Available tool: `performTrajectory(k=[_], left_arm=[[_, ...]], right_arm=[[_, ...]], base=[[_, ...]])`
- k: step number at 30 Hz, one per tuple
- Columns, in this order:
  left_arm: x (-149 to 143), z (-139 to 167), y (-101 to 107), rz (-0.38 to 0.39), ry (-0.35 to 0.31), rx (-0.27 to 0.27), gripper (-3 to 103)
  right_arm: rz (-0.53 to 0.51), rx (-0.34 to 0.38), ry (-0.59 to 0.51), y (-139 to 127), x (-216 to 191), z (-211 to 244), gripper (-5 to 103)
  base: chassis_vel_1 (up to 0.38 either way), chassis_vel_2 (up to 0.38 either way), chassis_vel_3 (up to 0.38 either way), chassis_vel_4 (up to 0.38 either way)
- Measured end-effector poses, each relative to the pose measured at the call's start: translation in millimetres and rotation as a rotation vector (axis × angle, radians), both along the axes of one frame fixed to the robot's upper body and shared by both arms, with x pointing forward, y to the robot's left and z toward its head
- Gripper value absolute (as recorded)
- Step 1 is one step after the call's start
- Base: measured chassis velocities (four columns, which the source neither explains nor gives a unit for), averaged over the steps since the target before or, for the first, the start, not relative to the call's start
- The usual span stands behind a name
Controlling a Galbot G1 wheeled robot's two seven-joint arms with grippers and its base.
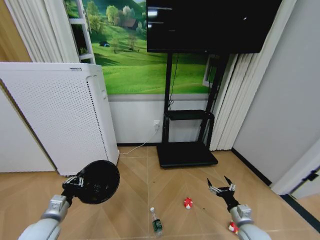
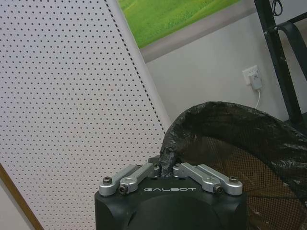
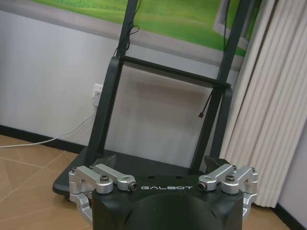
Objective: Pick up the trash bin and place the garbage on the floor into it.
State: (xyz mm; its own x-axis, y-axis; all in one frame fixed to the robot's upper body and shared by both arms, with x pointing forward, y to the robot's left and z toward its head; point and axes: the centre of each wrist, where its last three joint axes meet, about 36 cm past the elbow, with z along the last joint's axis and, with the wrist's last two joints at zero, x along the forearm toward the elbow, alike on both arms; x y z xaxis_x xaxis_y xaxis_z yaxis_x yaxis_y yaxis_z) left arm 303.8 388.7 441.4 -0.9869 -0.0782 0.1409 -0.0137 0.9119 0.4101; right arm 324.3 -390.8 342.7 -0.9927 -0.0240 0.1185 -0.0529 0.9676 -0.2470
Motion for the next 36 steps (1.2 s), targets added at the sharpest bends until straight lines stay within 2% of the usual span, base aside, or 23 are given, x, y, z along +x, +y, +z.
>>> performTrajectory(k=[6, 11, 19, 36], left_arm=[[-1.8, -2.0, -0.9, 0.004, 0.003, 0.001, 7], [-0.2, -4.1, -0.8, 0.005, 0.004, 0.004, 7], [-1.2, -9.2, -0.9, 0.007, 0.010, 0.004, 7], [-3.5, -12.4, -0.3, 0.008, 0.003, 0.005, 7]], right_arm=[[0.004, 0.044, -0.016, 14.8, 6.1, 3.7, 100], [0.019, 0.011, -0.019, 23.8, 7.5, 3.4, 100], [0.030, -0.022, -0.013, 20.5, 6.5, -0.5, 100], [0.032, -0.027, -0.010, 23.8, -0.9, -3.0, 100]], base=[[0.000, 0.000, 0.000, 0.000], [0.000, 0.000, 0.000, 0.000], [0.036, 0.036, -0.031, -0.025], [0.221, 0.213, -0.218, -0.224]])
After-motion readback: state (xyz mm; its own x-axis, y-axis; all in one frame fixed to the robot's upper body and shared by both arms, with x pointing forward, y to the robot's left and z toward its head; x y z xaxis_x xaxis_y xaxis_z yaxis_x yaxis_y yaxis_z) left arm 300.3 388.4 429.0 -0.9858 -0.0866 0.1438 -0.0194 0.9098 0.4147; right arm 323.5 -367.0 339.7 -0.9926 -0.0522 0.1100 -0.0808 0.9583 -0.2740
